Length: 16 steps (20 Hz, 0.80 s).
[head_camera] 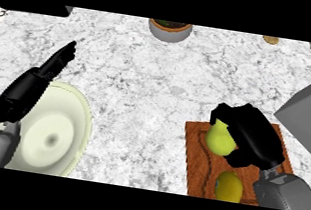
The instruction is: Pick the pear from the cutting board and place it in the cardboard box
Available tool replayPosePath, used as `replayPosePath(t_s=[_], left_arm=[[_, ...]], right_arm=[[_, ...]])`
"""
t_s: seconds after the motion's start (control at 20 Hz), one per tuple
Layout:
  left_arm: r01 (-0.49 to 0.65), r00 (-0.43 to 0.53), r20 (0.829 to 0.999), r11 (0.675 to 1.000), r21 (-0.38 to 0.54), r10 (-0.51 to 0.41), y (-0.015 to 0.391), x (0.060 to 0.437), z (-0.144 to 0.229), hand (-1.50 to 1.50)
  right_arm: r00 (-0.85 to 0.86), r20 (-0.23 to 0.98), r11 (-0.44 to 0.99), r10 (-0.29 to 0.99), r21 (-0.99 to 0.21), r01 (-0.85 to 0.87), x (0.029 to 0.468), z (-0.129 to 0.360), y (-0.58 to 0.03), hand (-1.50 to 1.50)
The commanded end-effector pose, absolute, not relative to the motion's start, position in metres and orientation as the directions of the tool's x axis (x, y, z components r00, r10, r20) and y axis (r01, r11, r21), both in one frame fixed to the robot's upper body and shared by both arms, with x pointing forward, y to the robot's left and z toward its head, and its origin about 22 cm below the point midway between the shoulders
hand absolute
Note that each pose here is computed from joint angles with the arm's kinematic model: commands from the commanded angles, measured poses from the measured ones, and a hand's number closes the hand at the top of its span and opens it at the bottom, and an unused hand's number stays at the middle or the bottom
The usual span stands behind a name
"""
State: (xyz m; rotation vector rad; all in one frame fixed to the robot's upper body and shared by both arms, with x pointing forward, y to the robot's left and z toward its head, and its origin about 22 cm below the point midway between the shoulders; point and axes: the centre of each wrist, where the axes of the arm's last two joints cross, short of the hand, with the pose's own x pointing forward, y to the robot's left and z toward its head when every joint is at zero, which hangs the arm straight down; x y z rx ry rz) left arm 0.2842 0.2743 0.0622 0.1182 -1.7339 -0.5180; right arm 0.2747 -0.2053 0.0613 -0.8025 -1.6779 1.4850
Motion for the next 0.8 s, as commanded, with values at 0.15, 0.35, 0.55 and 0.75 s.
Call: replayPosePath(t_s=[0.15, 0.35, 0.55, 0.75], left_arm=[[0.19, -0.267, 0.899, 0.896, 0.402, -0.347, 0.29, 0.28, 0.077, 0.0], [0.196, -0.249, 0.9, 0.891, 0.409, -0.358, 0.274, 0.285, 0.067, 0.0], [0.208, -0.252, 0.904, 0.893, 0.399, -0.345, 0.289, 0.287, 0.076, 0.0], [0.213, -0.274, 0.901, 0.892, 0.398, -0.336, 0.263, 0.283, 0.068, 0.0]], right_arm=[[-0.341, 0.21, 0.292, 0.916, -0.933, 0.209, 0.247, 0.139, -0.224, 1.5], [-0.179, 0.389, 0.427, 0.904, -0.855, 0.294, 0.256, 0.162, -0.238, 1.5], [-0.049, 0.427, 0.414, 0.903, -0.832, 0.368, 0.26, 0.18, -0.283, 1.5], [0.019, 0.458, 0.411, 0.889, -0.815, 0.408, 0.269, 0.201, -0.323, 1.5]])
